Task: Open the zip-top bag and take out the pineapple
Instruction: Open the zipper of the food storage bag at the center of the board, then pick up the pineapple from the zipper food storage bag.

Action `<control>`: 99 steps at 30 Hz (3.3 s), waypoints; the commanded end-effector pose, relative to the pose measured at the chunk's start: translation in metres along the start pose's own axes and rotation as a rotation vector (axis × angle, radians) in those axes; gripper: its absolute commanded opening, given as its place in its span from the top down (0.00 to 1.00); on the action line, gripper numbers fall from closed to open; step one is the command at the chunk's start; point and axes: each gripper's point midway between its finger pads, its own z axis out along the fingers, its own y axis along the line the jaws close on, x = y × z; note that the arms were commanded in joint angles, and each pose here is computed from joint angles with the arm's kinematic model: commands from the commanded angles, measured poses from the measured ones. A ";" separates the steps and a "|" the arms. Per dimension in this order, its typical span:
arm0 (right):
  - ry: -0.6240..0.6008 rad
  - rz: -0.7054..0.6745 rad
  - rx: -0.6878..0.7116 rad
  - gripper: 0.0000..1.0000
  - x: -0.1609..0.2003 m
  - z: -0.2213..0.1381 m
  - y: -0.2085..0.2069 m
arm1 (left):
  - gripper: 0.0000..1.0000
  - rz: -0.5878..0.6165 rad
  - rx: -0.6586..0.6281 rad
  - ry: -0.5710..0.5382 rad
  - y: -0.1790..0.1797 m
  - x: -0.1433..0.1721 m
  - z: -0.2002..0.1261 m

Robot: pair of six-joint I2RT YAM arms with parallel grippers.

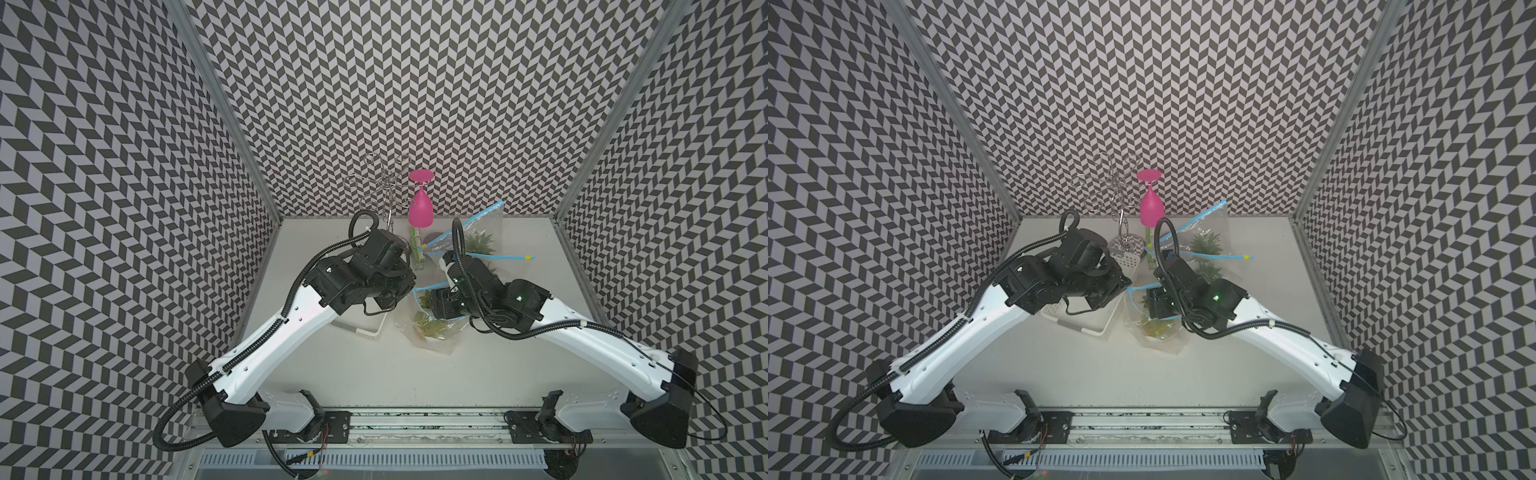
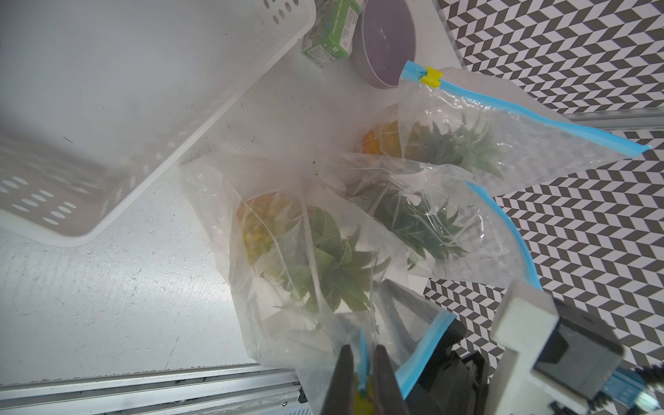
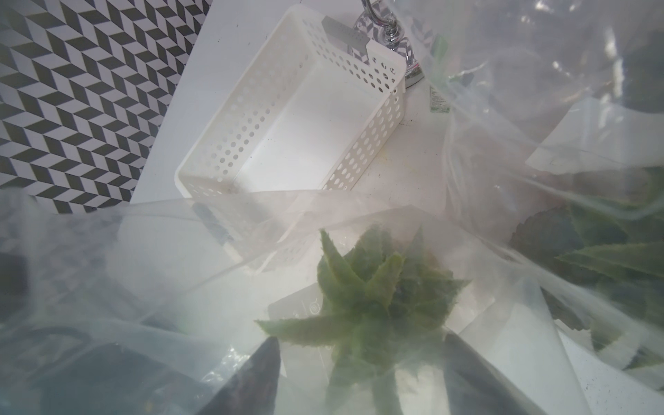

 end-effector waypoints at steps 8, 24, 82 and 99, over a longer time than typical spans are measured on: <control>0.014 0.018 0.002 0.23 0.014 0.032 0.004 | 0.97 -0.001 -0.004 0.002 0.010 0.003 0.005; -0.049 -0.024 0.180 0.21 0.012 0.036 -0.031 | 0.97 -0.005 -0.002 0.002 0.009 0.003 0.007; -0.466 -0.067 -0.298 1.00 -0.142 -0.143 0.057 | 0.15 -0.256 0.095 -0.285 0.015 -0.122 -0.053; -0.565 -0.147 -0.349 1.00 -0.162 -0.140 0.066 | 0.01 -0.487 0.114 -0.028 0.013 -0.103 -0.035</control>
